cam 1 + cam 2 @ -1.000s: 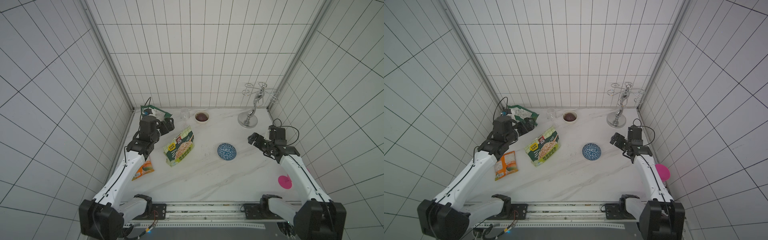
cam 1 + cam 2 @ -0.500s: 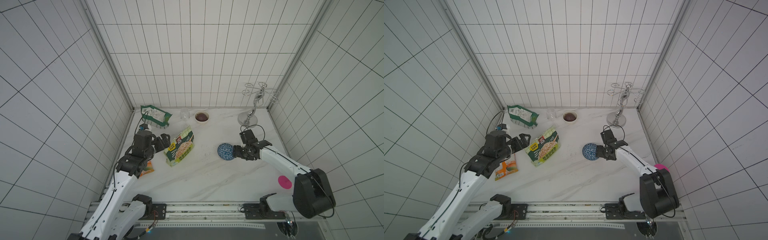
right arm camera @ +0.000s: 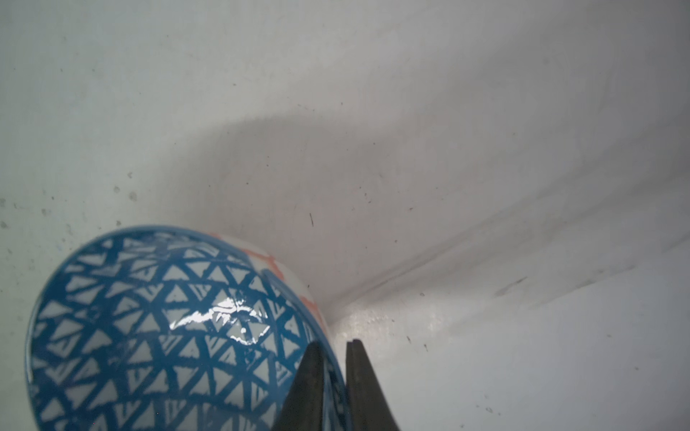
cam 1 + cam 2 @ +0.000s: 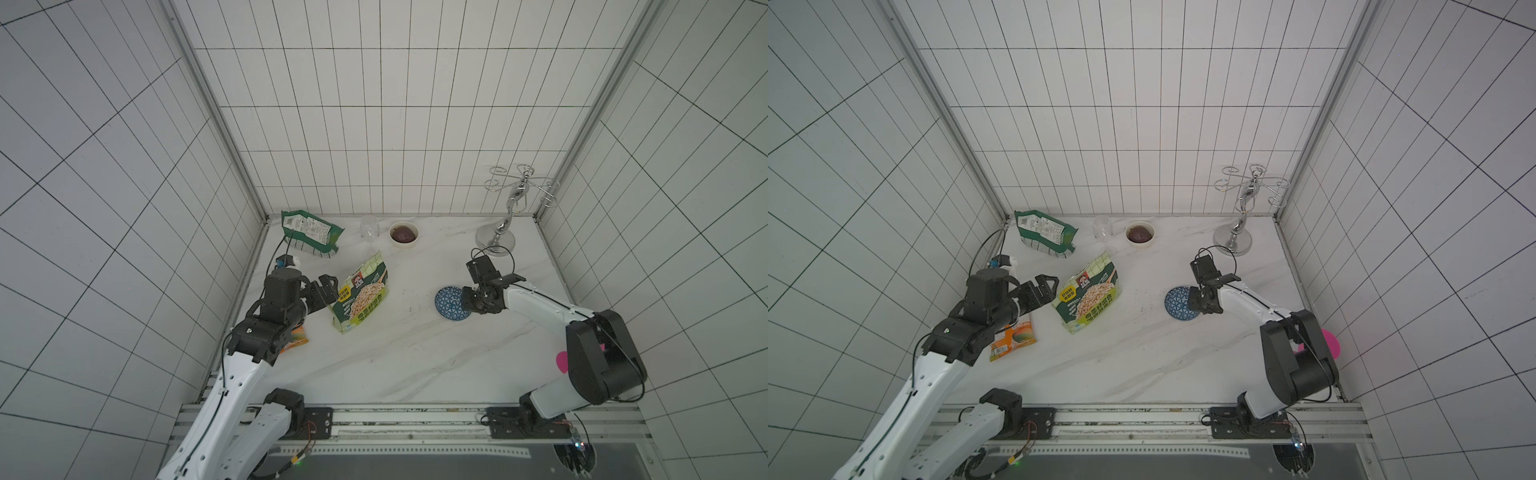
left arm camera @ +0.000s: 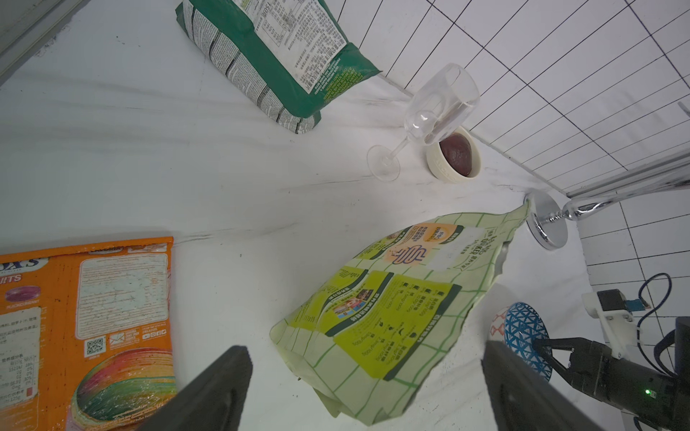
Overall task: Pour the oats into the breakfast bowl
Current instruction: Move the bowl to the center of the board.
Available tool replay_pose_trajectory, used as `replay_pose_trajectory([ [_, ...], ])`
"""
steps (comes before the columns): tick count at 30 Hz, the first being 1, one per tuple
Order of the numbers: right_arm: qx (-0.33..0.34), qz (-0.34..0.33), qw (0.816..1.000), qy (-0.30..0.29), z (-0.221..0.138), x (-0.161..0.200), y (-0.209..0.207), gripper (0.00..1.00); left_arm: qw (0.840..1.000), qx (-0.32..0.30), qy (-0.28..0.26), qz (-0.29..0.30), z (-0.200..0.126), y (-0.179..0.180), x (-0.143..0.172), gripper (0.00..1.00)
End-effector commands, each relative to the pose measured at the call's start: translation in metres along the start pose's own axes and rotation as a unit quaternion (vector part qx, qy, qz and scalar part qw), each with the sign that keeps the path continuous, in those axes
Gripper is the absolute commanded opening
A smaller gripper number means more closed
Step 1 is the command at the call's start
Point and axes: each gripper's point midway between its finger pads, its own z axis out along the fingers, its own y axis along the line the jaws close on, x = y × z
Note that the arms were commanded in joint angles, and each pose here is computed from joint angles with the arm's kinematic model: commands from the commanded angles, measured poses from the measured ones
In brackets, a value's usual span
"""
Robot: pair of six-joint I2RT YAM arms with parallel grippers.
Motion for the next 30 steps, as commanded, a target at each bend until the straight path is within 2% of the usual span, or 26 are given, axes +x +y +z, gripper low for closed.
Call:
replay_pose_trajectory([
  [1, -0.020, -0.007, 1.000, -0.004, -0.009, 0.001, 0.017, 0.00, 1.000, -0.005, -0.008, 0.007, -0.005, 0.001, -0.002, 0.98],
  [14, -0.108, -0.082, 0.991, 0.025, -0.027, 0.079, 0.127, 0.00, 1.000, -0.011, -0.027, 0.011, -0.012, 0.005, -0.006, 0.98],
  [17, -0.112, -0.100, 0.988, 0.030, -0.026, 0.089, 0.149, 0.00, 1.000, -0.010, -0.026, 0.011, -0.012, 0.005, -0.006, 0.99],
  [22, -0.109, -0.106, 0.988, 0.032, -0.020, 0.094, 0.160, 0.00, 1.000, -0.009, -0.020, 0.015, -0.010, 0.004, -0.004, 0.99],
  [26, -0.107, -0.110, 0.988, 0.032, -0.020, 0.095, 0.159, 0.22, 1.000, -0.004, -0.001, 0.029, -0.003, 0.001, 0.001, 0.99],
  [28, -0.105, -0.113, 0.988, 0.027, -0.022, 0.093, 0.156, 0.39, 0.999, 0.002, 0.010, 0.041, 0.001, -0.003, 0.002, 0.99],
  [30, -0.110, -0.116, 0.987, 0.011, -0.032, 0.088, 0.155, 0.51, 0.998, 0.016, 0.025, 0.063, 0.004, -0.014, -0.001, 0.98],
])
